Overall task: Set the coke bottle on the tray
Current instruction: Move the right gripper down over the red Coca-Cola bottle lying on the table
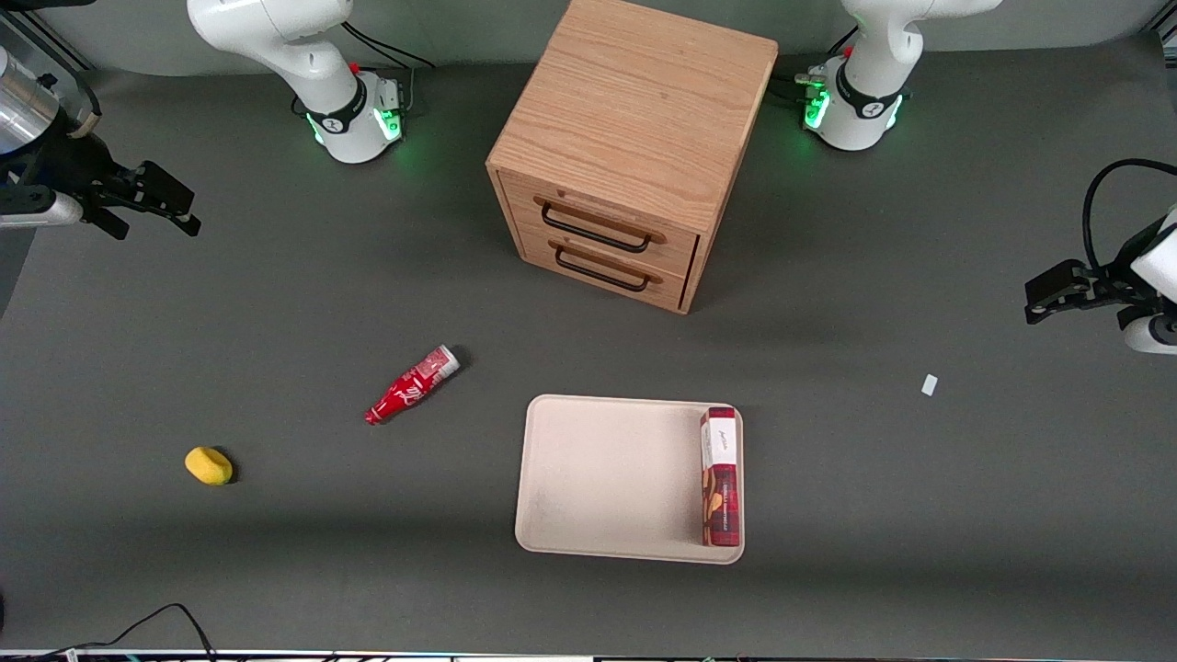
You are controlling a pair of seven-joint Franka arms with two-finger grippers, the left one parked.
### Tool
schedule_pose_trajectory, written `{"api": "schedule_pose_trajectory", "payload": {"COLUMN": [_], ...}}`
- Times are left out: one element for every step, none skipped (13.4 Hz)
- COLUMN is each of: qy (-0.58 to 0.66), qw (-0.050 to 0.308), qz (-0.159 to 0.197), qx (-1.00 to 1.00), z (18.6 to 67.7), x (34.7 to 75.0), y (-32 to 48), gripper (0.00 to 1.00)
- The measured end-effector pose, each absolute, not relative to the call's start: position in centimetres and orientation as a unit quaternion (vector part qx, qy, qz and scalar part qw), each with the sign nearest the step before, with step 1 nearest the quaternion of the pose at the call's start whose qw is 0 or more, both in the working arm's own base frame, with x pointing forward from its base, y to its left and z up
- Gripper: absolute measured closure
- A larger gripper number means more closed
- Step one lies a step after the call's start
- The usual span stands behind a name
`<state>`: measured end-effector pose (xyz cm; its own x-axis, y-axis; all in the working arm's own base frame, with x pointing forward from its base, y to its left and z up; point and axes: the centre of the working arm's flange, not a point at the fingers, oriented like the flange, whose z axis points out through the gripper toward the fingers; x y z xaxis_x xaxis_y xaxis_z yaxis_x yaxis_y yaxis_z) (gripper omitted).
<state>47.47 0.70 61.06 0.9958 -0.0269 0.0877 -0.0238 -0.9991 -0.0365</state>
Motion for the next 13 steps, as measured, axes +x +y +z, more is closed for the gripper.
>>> {"api": "schedule_pose_trajectory", "payload": {"qy": [0.013, 0.012, 0.012, 0.012, 0.012, 0.012, 0.019, 0.039, 0.064, 0.097, 0.134, 0.17, 0.2], "qw": [0.018, 0.018, 0.017, 0.017, 0.015, 0.013, 0.011, 0.007, 0.006, 0.007, 0.01, 0.018, 0.022], "qz": [-0.044, -0.043, -0.041, -0.039, -0.036, -0.029, -0.02, -0.011, -0.005, 0.001, 0.007, 0.013, 0.016], "qx": [-0.999, -0.999, -0.999, -0.999, -0.999, -0.999, -1.0, -0.999, -0.998, -0.995, -0.991, -0.985, -0.979], "z": [61.1, 61.0, 61.0, 60.8, 60.6, 60.0, 59.1, 57.9, 56.5, 54.8, 52.7, 50.5, 48.3], "x": [47.5, 47.5, 47.5, 47.6, 47.9, 48.3, 48.9, 49.7, 50.6, 51.7, 52.8, 54.0, 55.0], "y": [0.7, 0.7, 0.8, 0.8, 0.9, 1.3, 2.0, 3.3, 4.9, 6.8, 8.4, 9.6, 10.8], "gripper": [0.0, 0.0, 0.0, 0.0, 0.0, 0.0, 0.0, 0.0, 0.0, 0.0, 0.0, 0.0, 0.0]}}
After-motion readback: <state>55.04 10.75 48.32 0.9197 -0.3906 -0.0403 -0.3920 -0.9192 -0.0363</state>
